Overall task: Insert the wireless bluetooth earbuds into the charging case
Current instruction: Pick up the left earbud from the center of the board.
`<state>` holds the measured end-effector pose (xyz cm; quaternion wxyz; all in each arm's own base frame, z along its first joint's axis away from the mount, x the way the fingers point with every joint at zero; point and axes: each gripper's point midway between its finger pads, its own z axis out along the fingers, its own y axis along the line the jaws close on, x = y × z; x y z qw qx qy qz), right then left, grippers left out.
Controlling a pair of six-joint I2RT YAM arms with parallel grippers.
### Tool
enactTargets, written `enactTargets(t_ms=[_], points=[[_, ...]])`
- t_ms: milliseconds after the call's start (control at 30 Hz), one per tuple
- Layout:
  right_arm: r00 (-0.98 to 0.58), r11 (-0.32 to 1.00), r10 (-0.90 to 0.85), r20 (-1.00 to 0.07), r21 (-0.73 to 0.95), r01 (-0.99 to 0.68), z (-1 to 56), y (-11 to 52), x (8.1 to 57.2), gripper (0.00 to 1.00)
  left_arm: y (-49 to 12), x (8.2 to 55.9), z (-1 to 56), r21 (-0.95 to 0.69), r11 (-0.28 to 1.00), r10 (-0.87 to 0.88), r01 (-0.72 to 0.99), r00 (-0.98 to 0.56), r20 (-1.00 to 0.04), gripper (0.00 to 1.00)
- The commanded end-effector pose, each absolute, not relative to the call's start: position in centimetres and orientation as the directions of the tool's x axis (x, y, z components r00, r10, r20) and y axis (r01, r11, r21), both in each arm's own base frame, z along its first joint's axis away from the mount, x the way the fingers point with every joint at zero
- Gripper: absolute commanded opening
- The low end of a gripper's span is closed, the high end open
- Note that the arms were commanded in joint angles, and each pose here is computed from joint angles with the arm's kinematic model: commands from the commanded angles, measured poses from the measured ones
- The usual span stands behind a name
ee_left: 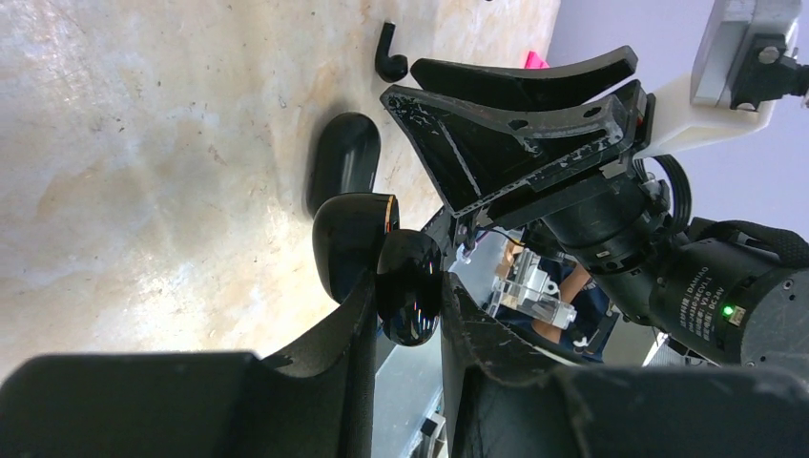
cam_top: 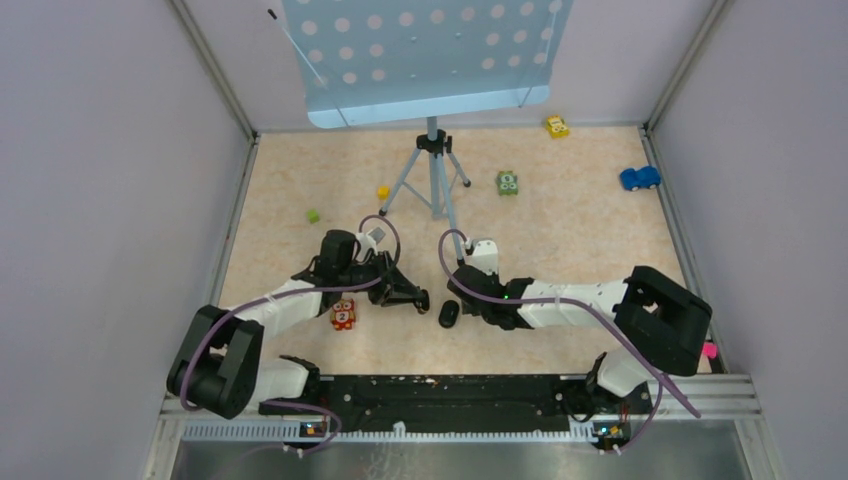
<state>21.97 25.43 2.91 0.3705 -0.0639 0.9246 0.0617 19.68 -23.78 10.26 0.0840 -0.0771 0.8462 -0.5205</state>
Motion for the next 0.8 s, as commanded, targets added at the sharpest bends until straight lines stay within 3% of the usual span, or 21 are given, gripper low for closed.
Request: enactTargets(t_ms=[0, 467, 533, 600, 767], points=[[-0.676, 0.983, -0.061, -0.734, 0.073, -0.169, 3.6, 26.2, 23.4, 0.38, -24.5, 20.8, 11.7, -0.909, 0.416, -0.199, 0.021, -0.973, -0.113, 0.00], [-0.699, 0.988, -0.028, -0.715, 0.084, -0.126, 1.9, 25.9, 23.4, 0.28, -24.5, 21.1, 12.3, -0.910, 0.412, -0.204, 0.033, -0.971, -0.128, 0.00], [-0.698, 0.990, -0.021, -0.716, 0.083, -0.115, 1.9, 25.7, 23.5, 0.23, -24.5, 21.0, 12.3, -0.910, 0.412, -0.203, 0.032, -0.971, -0.126, 0.00], [-0.698, 0.992, -0.008, -0.716, 0.082, -0.095, 2.0, 25.4, 23.5, 0.12, -24.5, 20.9, 12.2, -0.910, 0.413, -0.201, 0.030, -0.972, -0.123, 0.00], [-0.701, 0.991, 0.025, -0.712, 0.108, -0.075, 2.8, 25.2, 23.3, 0.09, -24.4, 20.8, 12.1, -0.909, 0.415, -0.200, 0.035, -0.971, -0.129, 0.00]])
